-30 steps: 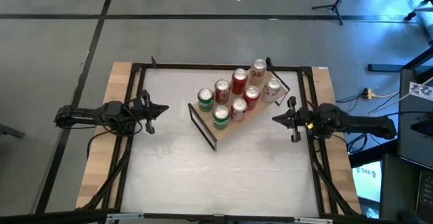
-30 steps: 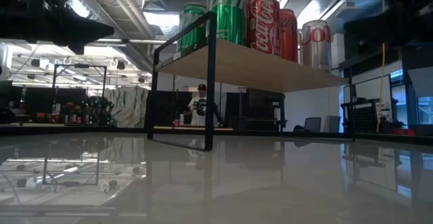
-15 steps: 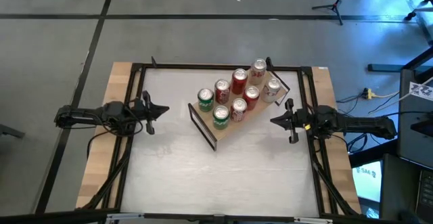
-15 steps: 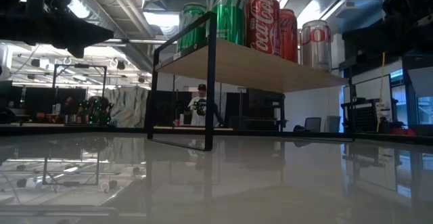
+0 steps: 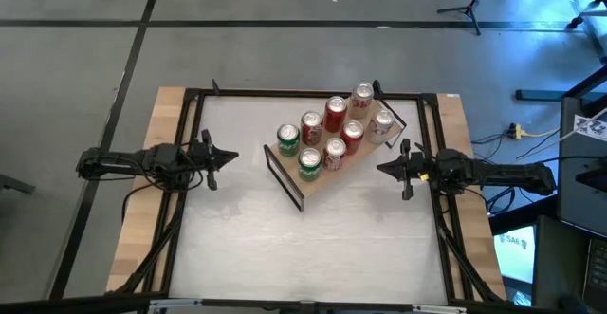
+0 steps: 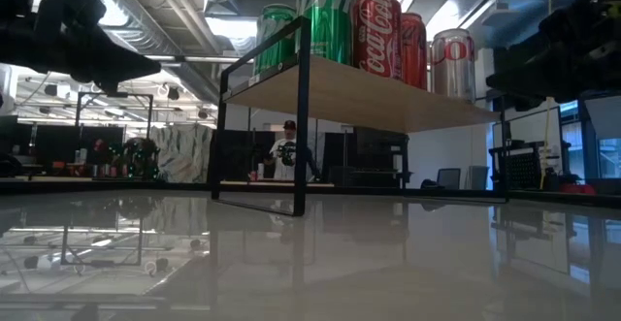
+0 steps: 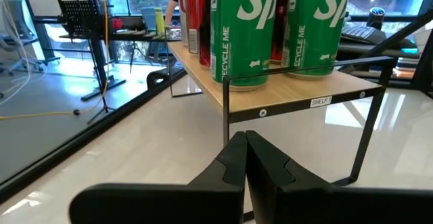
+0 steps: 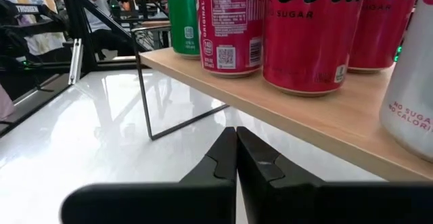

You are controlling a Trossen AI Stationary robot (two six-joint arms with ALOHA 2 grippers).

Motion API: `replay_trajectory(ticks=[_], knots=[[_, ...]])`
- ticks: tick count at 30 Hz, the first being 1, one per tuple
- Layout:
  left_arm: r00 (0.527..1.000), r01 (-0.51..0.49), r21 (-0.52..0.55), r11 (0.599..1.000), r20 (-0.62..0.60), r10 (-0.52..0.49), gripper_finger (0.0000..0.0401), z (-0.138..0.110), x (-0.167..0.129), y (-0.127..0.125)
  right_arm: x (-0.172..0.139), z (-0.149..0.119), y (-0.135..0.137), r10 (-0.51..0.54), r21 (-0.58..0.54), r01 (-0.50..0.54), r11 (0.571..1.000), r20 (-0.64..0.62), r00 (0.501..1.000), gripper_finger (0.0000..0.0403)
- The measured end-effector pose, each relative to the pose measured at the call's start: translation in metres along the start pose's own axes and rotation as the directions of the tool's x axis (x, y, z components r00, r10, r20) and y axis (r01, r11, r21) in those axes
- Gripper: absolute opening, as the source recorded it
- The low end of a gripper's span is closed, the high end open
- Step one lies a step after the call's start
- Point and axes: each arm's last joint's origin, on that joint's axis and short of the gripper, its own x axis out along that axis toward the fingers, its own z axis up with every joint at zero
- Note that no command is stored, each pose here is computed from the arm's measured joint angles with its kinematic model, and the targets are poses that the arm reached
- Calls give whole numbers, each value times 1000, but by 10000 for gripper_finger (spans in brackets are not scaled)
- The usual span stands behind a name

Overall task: Place canned beverage on shelf
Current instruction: Return to Home Position

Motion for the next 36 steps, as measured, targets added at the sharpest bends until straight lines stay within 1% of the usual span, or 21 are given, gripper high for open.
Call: replay_trajectory(ticks=[5, 9, 36], knots=[[1000, 0, 13, 1000, 0, 0, 0, 0, 0, 0, 0, 0, 0, 2, 0, -2, 1000, -6, 1000, 5], [1000, 0, 54, 999, -1, 0, 0, 0, 0, 0, 0, -1, 0, 2, -1, -2, 1000, -8, 1000, 5], [1000, -1, 53, 999, 1, 1, 0, 0, 0, 0, 0, -1, 0, 2, -1, -2, 1000, -13, 1000, 5]])
